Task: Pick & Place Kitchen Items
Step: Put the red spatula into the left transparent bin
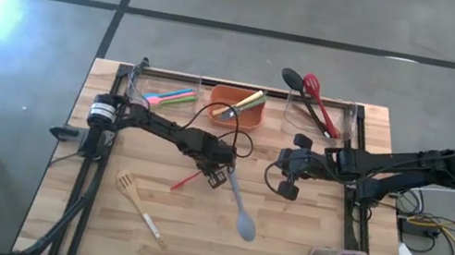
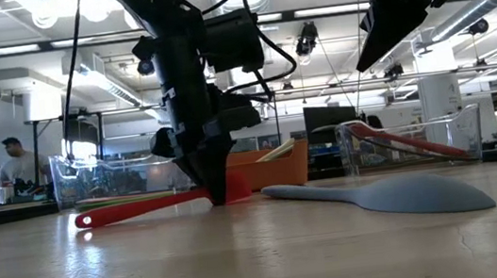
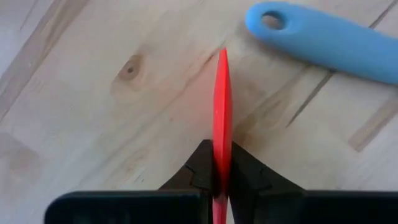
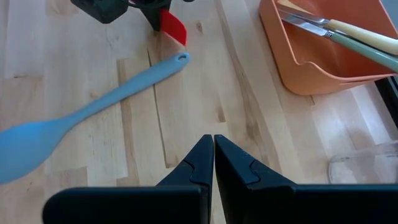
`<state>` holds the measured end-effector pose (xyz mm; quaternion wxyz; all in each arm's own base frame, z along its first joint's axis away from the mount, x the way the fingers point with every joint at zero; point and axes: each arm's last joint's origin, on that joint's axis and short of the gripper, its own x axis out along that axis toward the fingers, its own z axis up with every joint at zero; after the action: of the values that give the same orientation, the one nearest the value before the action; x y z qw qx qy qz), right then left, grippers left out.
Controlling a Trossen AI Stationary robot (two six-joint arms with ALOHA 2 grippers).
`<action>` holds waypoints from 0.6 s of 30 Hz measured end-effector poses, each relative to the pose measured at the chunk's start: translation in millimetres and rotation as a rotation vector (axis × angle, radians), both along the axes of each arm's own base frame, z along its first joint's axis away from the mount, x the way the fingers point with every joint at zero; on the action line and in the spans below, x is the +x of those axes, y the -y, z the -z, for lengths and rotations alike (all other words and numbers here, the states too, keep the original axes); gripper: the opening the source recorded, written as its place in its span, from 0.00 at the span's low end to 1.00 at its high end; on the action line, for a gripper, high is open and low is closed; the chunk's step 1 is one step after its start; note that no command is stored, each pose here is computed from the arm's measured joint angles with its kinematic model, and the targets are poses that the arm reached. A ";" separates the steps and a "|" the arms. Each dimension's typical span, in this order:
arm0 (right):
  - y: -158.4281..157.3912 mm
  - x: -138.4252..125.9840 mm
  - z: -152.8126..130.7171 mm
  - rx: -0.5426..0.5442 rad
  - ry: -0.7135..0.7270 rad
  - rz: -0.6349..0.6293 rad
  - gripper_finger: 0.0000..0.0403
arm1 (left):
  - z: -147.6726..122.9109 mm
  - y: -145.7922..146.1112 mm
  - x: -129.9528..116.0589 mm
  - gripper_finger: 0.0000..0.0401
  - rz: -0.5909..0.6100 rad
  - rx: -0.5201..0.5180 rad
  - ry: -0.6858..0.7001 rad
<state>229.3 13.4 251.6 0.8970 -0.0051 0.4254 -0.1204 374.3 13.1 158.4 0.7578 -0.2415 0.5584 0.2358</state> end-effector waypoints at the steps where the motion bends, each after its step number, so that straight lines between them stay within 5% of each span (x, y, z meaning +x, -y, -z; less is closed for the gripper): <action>1: 0.0 -0.1 0.2 0.000 0.000 0.000 0.02 | -1.8 0.1 0.4 0.06 0.004 -0.001 0.012; 18: 0.3 -1.7 5.5 -0.001 -0.018 0.001 0.02 | -39.1 1.3 -15.8 0.06 0.165 -0.002 0.030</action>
<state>227.5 13.2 246.2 0.8931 -0.0067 0.4331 -0.1210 358.5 11.8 197.4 0.7827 -0.1990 0.5652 0.1685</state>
